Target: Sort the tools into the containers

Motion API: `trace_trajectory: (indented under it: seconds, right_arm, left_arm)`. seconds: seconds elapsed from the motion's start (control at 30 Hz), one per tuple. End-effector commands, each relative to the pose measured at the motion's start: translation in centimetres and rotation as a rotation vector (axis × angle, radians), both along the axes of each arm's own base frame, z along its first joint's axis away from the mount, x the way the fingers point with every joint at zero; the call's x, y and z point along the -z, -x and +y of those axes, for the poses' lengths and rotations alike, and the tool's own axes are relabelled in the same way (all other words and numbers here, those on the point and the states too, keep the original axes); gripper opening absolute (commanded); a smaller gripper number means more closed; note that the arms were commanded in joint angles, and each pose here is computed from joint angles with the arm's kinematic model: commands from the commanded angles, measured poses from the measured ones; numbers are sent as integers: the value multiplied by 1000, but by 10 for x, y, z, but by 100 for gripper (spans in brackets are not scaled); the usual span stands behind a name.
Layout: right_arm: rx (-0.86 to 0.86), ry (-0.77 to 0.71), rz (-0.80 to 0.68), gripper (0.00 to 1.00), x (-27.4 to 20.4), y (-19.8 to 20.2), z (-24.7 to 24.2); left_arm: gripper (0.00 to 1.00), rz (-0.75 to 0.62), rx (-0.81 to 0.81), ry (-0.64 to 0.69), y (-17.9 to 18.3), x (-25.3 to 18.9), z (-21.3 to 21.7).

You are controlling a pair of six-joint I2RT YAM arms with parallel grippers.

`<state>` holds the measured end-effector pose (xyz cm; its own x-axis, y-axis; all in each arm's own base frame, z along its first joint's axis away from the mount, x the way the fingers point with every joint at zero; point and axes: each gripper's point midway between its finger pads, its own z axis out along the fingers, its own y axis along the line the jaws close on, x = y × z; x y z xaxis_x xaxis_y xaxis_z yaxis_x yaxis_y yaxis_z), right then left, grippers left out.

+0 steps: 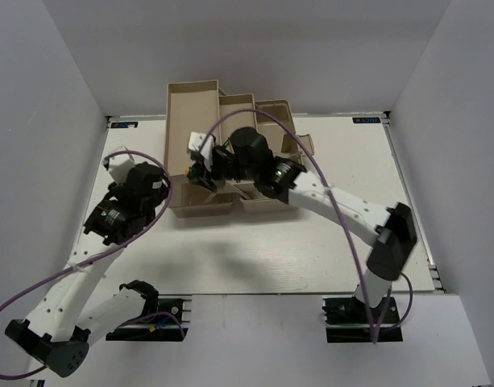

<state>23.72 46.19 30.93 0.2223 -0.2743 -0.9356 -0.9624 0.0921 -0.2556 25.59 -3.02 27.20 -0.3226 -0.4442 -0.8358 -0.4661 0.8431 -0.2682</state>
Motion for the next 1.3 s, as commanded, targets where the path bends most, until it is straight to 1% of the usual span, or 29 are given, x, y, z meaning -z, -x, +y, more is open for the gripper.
trace_trajectory:
  seconds: [0.0,0.03,0.07,0.17,0.2,0.27,0.3,0.33,0.4,0.43,0.5,0.57,0.6,0.63,0.67,0.7,0.73,0.77,0.8,0.83,0.9,0.93,1.0,1.07,1.13,1.17,1.2,1.23,1.27]
  right_arm:
    - [158,-72,-111,0,-33,-69,18]
    - [175,-47,-95,0,-20,-80,24]
    - [186,-94,-120,0,-47,-90,23]
    - [180,-38,-91,0,-21,-104,31]
    - [165,-39,-88,0,-23,-105,32]
    - [155,40,-42,2,8,-112,30]
    - [150,53,-33,21,13,-111,31]
    - [152,70,-22,44,20,-113,28]
    - [160,102,7,84,34,-115,19]
    - [160,78,2,87,24,-113,16]
    - [147,-20,-37,87,-14,-109,8]
    - [126,-38,-28,87,-20,-105,2]
    - [105,-99,-36,84,-49,-96,-2]
    - [23,-152,-43,82,-69,-81,-4]
    - [-13,-172,-44,79,-69,-81,-5]
    - [-128,-213,-58,76,-89,-58,-12]
    - [-178,-210,-53,61,-81,-52,-18]
    - [-245,-213,-94,50,-75,-45,-21]
    - [-453,-220,-100,31,-69,-13,-27]
    - [-517,-206,-86,21,-61,-3,-30]
    - [-651,-129,12,4,-19,18,-37]
    - [-671,-98,26,0,-10,23,-38]
    - [-694,-50,85,0,13,34,-32]
    - [-664,19,69,2,32,39,-22]
    - [-597,104,10,14,59,28,-12]
    - [-577,149,17,23,80,28,-12]
    - [-492,201,-43,36,91,17,-3]
    - [-446,178,-77,44,88,10,7]
    - [-415,187,-112,55,102,6,12]
  left_arm:
    - [69,9,-14,104,11,16,-5]
    - [69,7,-14,104,15,15,-3]
    - [69,12,-21,111,18,19,-2]
    - [69,17,-43,135,31,20,4]
    - [69,27,-44,131,35,21,6]
    - [69,34,-45,145,41,28,7]
    - [69,36,-59,161,44,31,8]
    - [69,47,-58,168,47,35,7]
    - [70,59,-59,181,50,43,6]
    - [70,59,-56,199,52,45,5]
    - [70,78,-49,198,55,54,4]
    - [70,84,-46,211,54,58,1]
    - [70,88,-39,218,53,62,-1]
    - [70,90,-31,226,52,64,-4]
    - [70,98,-32,221,51,66,-4]
    - [70,90,-24,233,49,64,-7]
    - [70,98,-25,229,50,68,-7]
    - [70,90,-24,233,48,66,-8]
    - [70,90,-24,233,48,66,-8]
    - [70,90,-24,233,48,66,-8]
    - [68,79,-23,239,49,64,-7]
    - [67,87,-31,227,51,66,-4]
    - [67,70,-35,245,55,62,-2]
    - [67,77,-50,241,60,66,1]
    - [67,65,-55,255,60,64,2]
    - [67,65,-55,255,60,64,2]
    - [67,65,-55,255,60,64,2]
    - [67,65,-55,255,60,64,2]
    - [67,72,-63,244,62,66,4]
